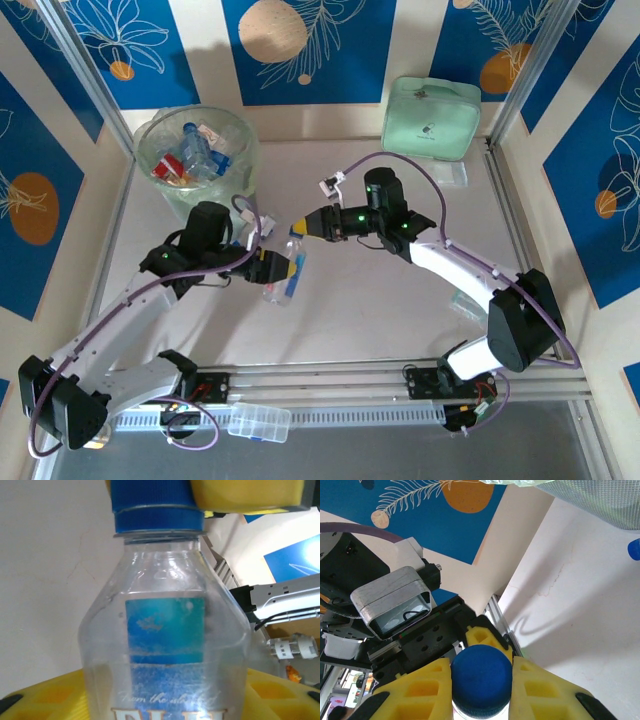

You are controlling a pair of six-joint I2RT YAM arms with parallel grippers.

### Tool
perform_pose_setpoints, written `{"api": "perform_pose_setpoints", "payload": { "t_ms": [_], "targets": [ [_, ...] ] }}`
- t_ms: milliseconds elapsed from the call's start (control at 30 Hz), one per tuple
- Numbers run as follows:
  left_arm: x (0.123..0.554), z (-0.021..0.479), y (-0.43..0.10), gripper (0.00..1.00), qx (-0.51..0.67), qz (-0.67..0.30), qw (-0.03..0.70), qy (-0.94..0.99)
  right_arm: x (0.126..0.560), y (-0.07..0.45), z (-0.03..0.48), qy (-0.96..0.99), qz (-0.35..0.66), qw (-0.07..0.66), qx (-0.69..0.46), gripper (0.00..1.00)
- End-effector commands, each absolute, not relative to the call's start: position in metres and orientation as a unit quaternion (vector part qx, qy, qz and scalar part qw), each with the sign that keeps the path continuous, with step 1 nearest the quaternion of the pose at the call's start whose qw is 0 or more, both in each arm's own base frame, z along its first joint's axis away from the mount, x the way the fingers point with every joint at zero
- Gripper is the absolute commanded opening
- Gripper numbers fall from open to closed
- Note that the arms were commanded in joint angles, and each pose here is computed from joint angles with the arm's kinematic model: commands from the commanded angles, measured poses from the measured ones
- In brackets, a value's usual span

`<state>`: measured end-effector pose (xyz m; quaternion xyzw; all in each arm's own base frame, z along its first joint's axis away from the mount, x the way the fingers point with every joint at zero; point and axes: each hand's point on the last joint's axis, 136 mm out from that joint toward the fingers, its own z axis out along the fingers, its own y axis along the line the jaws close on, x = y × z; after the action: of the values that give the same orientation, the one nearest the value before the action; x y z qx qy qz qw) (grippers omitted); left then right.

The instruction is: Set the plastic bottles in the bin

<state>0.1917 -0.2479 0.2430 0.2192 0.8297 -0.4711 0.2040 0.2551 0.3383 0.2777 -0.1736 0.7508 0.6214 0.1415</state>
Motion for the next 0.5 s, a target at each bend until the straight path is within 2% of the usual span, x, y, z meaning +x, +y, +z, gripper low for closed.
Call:
{"api": "perform_pose_setpoints", "payload": {
  "t_ms": [0, 67, 133, 167, 300, 333, 467],
  "targets": [
    [0.193, 0.252, -0.250, 0.48, 0.233, -0.471, 0.223, 0.821, 0.246, 0.340, 0.282, 0.750, 0.621, 0.136, -0.182, 0.00],
    [0.193, 0.254, -0.250, 0.45, 0.234, -0.471, 0.225, 0.820, 0.247, 0.341, 0.281, 0.752, 0.620, 0.136, -0.180, 0.01],
    [0.192, 0.256, -0.249, 0.44, 0.234, -0.471, 0.229, 0.819, 0.248, 0.341, 0.281, 0.753, 0.618, 0.138, -0.179, 0.06],
    [0.192, 0.258, -0.249, 0.43, 0.235, -0.471, 0.232, 0.818, 0.249, 0.341, 0.282, 0.754, 0.617, 0.139, -0.178, 0.13],
    [0.193, 0.261, -0.245, 0.41, 0.230, -0.463, 0.247, 0.819, 0.252, 0.337, 0.284, 0.762, 0.605, 0.154, -0.173, 0.52],
    [0.194, 0.263, -0.243, 0.39, 0.228, -0.459, 0.254, 0.820, 0.254, 0.335, 0.284, 0.766, 0.599, 0.162, -0.168, 0.60],
    [0.197, 0.272, -0.237, 0.34, 0.216, -0.449, 0.281, 0.820, 0.262, 0.322, 0.286, 0.781, 0.574, 0.196, -0.147, 0.70]
  ]
}}
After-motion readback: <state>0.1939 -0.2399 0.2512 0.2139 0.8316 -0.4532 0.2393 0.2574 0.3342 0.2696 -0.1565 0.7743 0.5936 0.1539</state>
